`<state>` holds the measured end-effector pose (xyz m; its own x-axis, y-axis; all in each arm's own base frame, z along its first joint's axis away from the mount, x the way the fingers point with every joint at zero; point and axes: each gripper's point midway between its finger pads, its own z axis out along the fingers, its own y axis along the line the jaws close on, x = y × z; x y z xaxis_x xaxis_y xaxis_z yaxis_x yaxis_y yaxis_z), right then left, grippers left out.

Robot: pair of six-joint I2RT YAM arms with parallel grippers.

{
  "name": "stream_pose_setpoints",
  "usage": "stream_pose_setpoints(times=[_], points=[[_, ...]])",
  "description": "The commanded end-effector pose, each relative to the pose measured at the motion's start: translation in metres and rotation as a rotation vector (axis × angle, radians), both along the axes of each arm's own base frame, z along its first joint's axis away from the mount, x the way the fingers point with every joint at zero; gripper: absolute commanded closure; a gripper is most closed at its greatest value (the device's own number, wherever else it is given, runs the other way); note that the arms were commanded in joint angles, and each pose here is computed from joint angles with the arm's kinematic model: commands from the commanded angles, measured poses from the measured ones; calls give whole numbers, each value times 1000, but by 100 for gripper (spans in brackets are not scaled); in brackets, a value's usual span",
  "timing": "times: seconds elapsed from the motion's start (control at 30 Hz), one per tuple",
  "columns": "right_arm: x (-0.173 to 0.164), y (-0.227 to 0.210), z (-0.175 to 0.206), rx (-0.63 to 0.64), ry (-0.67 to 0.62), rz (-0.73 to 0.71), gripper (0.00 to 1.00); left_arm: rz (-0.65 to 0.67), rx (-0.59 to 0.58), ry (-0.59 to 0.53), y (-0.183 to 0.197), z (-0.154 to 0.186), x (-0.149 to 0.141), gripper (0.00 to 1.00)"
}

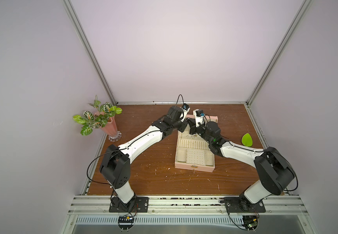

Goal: Put jewelry chain into jewelry box
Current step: Hang the necklace on the jewelry box clasp.

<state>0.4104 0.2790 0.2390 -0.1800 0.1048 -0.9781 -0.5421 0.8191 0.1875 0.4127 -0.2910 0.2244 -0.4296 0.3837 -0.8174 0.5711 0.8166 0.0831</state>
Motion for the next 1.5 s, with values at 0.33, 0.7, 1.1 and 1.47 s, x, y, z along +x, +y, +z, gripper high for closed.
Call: stream_pose_setpoints(times=[0.33, 0.7, 1.1, 1.47], points=[[6, -2, 17, -64, -16, -20, 100, -66, -18, -92, 7, 23, -22, 64], [3, 0, 22, -83, -12, -4, 100, -185, -15, -262, 21, 49, -17, 1], [6, 4, 22, -88, 7, 9, 100, -362, -95, -165, 9, 10, -1, 1], [7, 5, 24, -83, 7, 12, 100, -378, -113, -120, -1, -13, 15, 6]])
